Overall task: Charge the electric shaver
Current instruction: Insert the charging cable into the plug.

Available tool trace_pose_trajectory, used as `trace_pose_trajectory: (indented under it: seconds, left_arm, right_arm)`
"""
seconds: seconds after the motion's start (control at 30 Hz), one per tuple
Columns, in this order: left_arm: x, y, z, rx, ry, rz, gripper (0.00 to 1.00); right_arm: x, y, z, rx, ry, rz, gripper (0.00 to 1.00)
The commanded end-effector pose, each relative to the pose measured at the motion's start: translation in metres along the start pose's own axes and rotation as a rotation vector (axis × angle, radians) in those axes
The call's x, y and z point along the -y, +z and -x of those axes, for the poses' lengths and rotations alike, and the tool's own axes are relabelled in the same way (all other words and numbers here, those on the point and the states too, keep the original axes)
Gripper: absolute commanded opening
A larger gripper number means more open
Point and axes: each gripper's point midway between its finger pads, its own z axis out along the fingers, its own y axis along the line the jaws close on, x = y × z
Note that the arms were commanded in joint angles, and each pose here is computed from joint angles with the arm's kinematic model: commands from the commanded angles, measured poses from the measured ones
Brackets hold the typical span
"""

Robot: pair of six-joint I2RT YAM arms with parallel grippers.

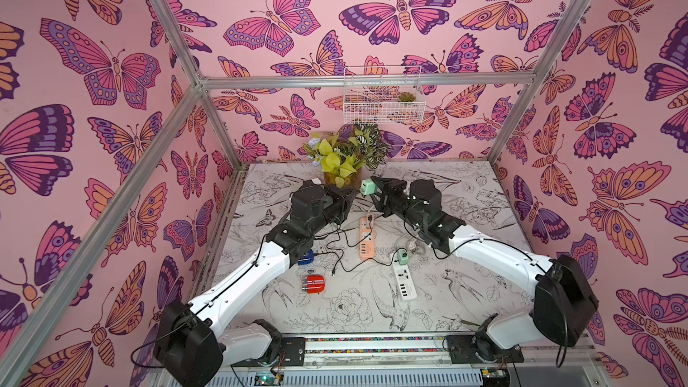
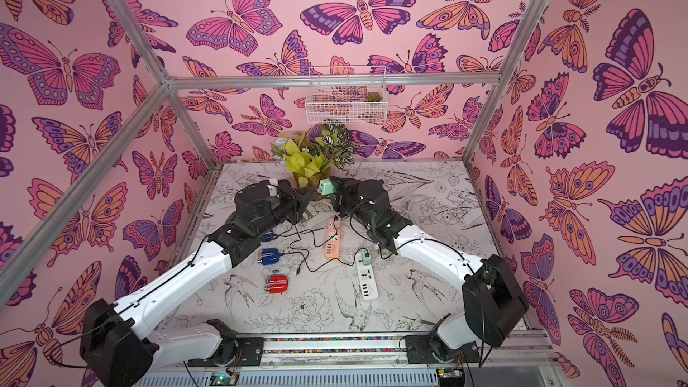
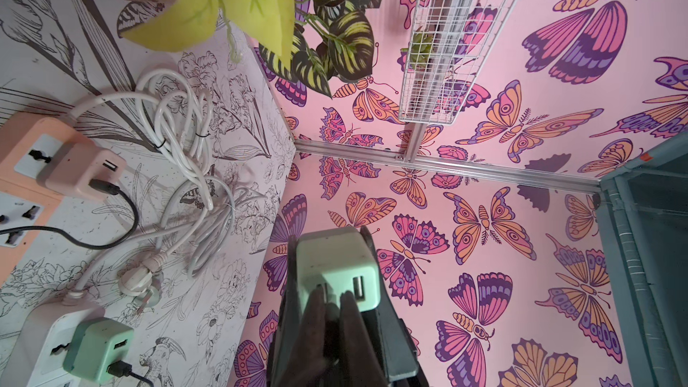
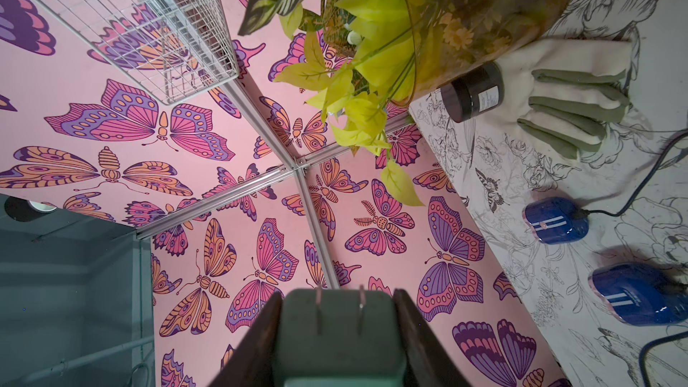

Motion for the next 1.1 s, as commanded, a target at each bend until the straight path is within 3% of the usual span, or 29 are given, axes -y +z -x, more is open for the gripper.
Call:
trace_pose_trajectory:
  seconds: [0.0,0.3,0.9,1.07]
  left_arm:
    - [0.004,-0.003,0.002,0.007,0.023,0.0,0.0]
    - [-0.011,0.002,0.003,0.006,0.016,0.048,0.0]
    - [-0.007,0.005,0.014,0.073,0.003,0.064,0.0]
    - [-0.017,0.019,0.014,0.065,-0.017,0.086,0.0]
  right_arm:
    - [-0.016,-0.004,-0.012,-0.031,-0.009,0.04,0.0]
    - [-0.028,-0.008,-0.016,-0.033,-0.004,0.068,0.0]
    - [-0.024,-0.009,-0.026,-0.025,-0.023,0.087,0.0]
    - [-0.024,-0.005,-0.028,-0.017,-0.024,0.124,0.0]
